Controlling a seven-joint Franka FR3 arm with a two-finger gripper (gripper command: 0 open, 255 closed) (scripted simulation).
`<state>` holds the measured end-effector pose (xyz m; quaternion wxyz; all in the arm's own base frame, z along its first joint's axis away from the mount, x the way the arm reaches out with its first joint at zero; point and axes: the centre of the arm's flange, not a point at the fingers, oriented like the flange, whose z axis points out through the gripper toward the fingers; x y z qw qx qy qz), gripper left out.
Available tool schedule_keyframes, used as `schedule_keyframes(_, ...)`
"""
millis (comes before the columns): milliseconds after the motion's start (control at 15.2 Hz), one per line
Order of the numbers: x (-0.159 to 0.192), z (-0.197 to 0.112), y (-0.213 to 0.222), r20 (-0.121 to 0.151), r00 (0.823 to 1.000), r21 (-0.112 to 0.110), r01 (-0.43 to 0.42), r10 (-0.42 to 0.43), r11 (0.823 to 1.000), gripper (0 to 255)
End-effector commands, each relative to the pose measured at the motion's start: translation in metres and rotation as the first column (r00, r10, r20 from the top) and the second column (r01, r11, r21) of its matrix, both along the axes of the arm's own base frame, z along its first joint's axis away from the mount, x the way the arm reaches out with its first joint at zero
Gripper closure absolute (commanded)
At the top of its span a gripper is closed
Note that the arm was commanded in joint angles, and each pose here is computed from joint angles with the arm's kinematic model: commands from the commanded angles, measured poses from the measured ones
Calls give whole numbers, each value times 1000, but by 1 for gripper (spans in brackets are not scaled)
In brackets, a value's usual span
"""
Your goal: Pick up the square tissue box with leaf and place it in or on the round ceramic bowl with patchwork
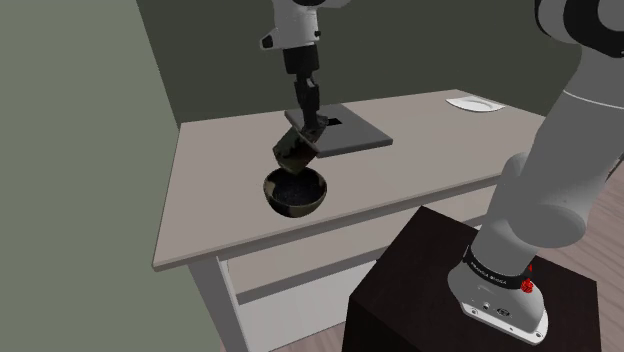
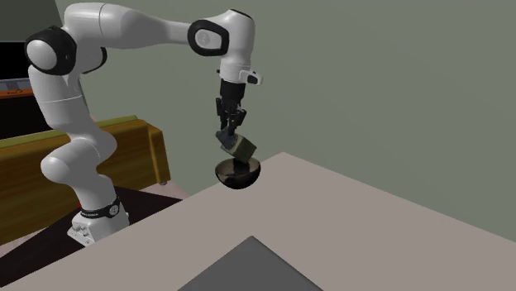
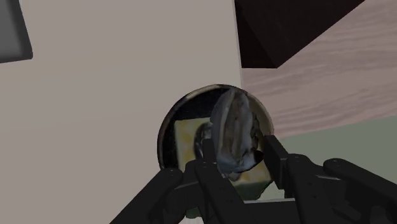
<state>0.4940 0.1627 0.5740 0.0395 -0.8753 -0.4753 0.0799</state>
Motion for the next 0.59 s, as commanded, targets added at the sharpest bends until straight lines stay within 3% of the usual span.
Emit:
schedule_keyframes(0,-14,-4,2,1,1000,0,0,0,1000,255)
schedule_keyframes(528,-14,-47,2,1,1000,0,0,0,1000,255)
